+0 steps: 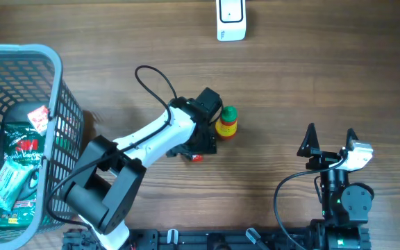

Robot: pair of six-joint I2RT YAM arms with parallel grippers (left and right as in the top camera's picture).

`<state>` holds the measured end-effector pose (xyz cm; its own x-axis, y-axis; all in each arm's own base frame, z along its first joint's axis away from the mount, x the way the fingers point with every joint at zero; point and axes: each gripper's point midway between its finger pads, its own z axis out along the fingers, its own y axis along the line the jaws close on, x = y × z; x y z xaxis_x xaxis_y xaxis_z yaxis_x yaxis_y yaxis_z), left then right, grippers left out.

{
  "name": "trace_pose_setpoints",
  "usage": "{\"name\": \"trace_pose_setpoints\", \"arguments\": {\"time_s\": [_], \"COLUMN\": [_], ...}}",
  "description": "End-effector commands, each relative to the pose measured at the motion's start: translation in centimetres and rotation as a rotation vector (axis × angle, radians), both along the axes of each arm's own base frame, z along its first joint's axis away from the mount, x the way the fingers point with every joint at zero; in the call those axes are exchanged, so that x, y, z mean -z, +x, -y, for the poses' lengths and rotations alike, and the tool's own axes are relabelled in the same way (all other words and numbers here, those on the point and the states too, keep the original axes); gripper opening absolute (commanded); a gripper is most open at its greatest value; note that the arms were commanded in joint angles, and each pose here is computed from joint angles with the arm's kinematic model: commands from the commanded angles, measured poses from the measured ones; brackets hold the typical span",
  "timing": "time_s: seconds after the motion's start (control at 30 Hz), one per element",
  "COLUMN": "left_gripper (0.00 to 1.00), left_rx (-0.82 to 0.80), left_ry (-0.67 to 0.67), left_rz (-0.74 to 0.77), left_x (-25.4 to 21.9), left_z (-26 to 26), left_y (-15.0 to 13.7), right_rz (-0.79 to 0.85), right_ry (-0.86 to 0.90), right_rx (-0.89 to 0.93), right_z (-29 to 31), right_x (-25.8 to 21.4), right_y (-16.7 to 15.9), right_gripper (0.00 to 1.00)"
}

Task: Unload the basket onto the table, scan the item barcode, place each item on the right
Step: 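Lift sachet out and lay it on table beside the bottle, then reach left gripper into basket and grasp the toilet tissue pack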

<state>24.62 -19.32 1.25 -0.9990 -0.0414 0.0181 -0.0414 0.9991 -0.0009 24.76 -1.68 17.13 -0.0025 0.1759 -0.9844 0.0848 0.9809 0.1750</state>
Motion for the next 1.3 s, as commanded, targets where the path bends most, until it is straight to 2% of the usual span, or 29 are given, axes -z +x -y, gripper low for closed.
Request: {"name": "trace_pose_setpoints", "arguments": {"time_s": [0.0, 0.23, 0.37, 0.5, 0.63, 0.73, 0.93, 1.13, 1.27], "left_gripper": [1.00, 1.00, 1.00, 1.00, 1.00, 1.00, 1.00, 1.00, 1.00], "left_rx": [0.020, 0.023, 0.027, 0.024, 0.013, -0.015, -0.101, -0.286, -0.423], "left_ry": [0.024, 0.086, 0.136, 0.099, 0.055, 0.036, -0.017, -0.057, -0.062], "left_rz": [-0.025, -0.052, -0.008, 0.068, 0.204, 0.395, 0.667, 0.917, 1.014], "left_x": [0.6, 0.1, -1.4, -3.8, -7.6, -12.3, -19.5, -26.1, -28.9], "left_z": [0.1, -1.4, -2.7, -2.6, -2.9, -4.3, -7.1, -12.3, -16.1], "left_y": [-1.1, -2.0, -1.8, -1.3, -0.3, 0.9, 1.5, 1.6, 1.1], "right_rz": [0.002, 0.002, 0.002, 0.002, 0.002, 0.002, 0.002, 0.002, 0.002], "right_ry": [-0.019, -0.020, -0.020, -0.019, -0.020, -0.020, -0.020, -0.020, -0.019], "right_rx": [0.009, 0.009, 0.009, 0.009, 0.009, 0.009, 0.009, 0.009, 0.009], "right_z": [0.1, 0.1, 0.1, 0.1, 0.1, 0.1, 0.1, 0.1, 0.1], "right_x": [-0.1, -0.1, -0.1, -0.1, -0.1, -0.1, -0.1, -0.1, -0.1], "right_y": [0.0, 0.0, 0.0, 0.0, 0.0, 0.0, 0.0, 0.0, 0.0], "right_gripper": [1.00, 1.00, 0.99, 1.00, 1.00, 1.00, 1.00, 1.00, 1.00]}}
